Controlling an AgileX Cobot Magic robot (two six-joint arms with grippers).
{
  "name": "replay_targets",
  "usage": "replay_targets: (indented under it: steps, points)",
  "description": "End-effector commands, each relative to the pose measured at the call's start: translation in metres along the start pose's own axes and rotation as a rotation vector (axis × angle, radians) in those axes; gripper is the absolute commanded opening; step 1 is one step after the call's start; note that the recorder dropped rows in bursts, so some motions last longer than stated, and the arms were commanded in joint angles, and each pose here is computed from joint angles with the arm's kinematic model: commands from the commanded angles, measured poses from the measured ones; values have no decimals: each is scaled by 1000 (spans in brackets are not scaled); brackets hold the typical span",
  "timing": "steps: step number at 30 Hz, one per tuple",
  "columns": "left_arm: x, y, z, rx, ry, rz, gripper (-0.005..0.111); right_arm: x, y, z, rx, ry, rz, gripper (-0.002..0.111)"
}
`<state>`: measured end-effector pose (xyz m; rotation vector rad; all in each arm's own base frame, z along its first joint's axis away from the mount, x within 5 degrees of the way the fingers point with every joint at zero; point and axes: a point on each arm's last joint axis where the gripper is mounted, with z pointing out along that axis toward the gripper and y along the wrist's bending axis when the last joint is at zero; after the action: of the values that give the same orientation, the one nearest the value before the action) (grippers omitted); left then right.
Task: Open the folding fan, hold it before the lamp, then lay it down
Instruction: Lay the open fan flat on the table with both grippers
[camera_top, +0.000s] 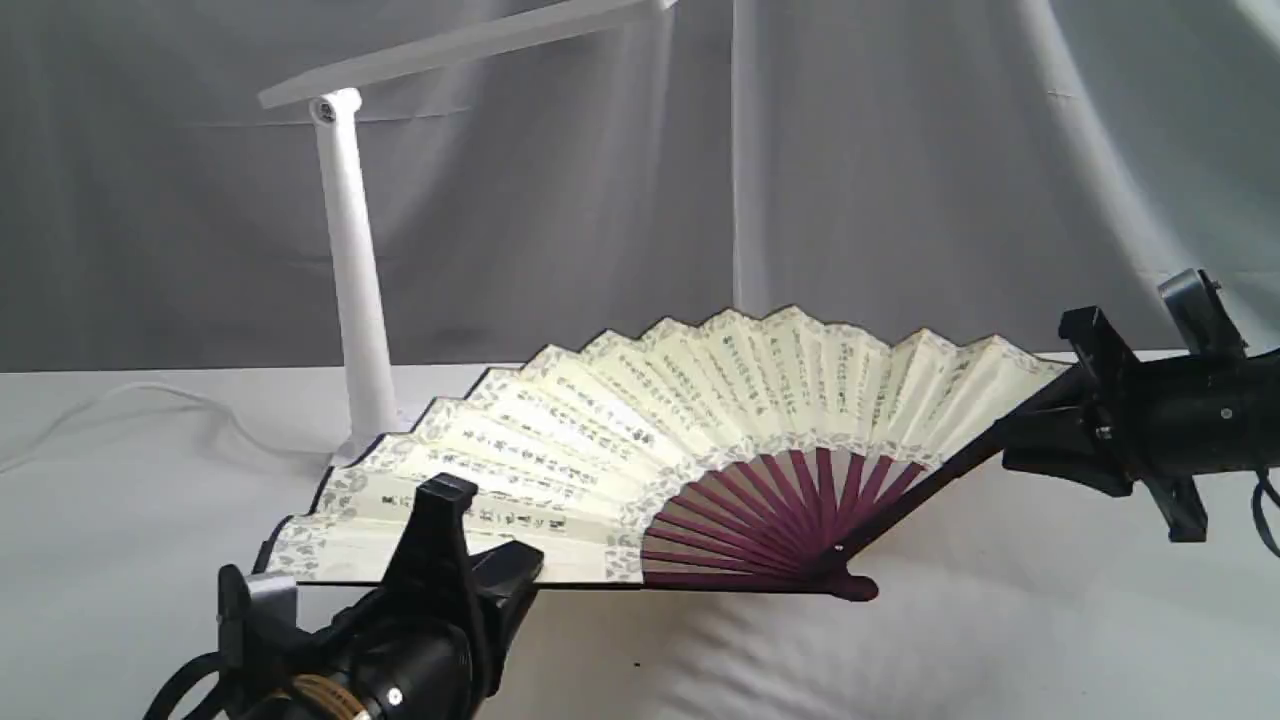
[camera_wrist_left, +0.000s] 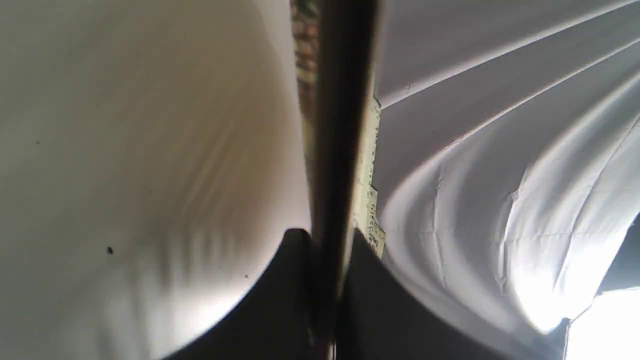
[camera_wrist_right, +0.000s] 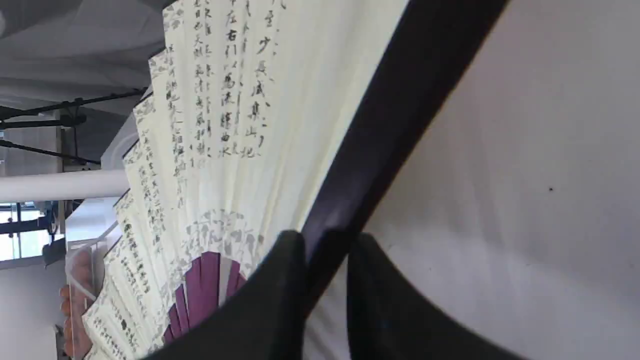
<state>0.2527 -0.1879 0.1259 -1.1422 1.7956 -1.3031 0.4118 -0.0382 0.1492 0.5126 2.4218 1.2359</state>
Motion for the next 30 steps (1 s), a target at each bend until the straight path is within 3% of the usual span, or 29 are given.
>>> replay_targets:
  steps: [1, 17, 30]
  points:
    - [0, -4, 0, 21, -15, -37, 0, 6, -15, 6, 53, 36, -48, 0]
    - [4, 8, -1, -107, 8, -69, 0, 11, -25, 12, 50, 90, -45, 0]
    - [9, 10, -2, -124, 38, -66, 0, 14, -23, 12, 33, 119, -45, 0]
